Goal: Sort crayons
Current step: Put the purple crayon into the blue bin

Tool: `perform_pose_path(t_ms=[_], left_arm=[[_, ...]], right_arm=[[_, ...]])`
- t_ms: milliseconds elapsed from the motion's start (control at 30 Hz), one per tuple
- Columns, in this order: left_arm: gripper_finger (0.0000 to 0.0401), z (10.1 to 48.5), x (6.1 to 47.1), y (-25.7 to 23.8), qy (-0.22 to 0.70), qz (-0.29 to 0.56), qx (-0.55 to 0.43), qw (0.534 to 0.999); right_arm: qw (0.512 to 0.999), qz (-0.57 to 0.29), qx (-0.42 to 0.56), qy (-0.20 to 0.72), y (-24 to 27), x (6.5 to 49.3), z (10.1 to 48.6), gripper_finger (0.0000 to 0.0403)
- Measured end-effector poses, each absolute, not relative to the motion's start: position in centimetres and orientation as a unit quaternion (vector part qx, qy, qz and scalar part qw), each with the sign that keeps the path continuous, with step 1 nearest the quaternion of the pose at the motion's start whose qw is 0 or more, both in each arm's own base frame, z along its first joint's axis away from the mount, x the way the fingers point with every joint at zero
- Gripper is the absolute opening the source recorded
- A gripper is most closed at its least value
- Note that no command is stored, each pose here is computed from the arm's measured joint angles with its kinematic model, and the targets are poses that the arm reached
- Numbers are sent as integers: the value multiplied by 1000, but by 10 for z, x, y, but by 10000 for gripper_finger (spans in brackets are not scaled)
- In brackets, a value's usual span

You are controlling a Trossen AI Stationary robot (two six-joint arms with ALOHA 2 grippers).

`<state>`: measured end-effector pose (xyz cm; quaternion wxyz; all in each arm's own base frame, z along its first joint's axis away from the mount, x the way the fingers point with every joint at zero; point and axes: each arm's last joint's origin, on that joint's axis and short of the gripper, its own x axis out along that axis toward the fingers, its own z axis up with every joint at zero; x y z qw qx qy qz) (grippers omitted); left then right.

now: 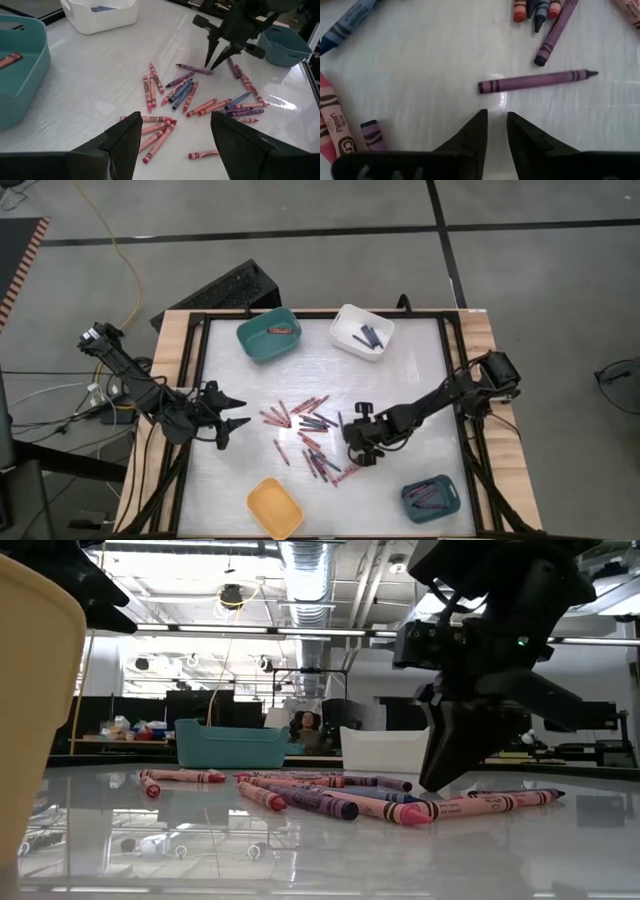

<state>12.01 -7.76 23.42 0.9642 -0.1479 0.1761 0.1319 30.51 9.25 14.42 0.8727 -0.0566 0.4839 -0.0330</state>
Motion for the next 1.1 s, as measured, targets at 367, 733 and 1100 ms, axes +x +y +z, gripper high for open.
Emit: perform_pose_path(t_ms=[367,733,1100], left_arm=[[228,234,120,-78,178,129,-149,964],[228,235,120,-77,168,142,-151,964],[228,234,121,-78,168,145,-149,964]], right_arm=[[884,-98,35,456,93,297,163,108],[883,-256,171,353,89,302,167,108],[890,-273,167,324,95,313,153,108]])
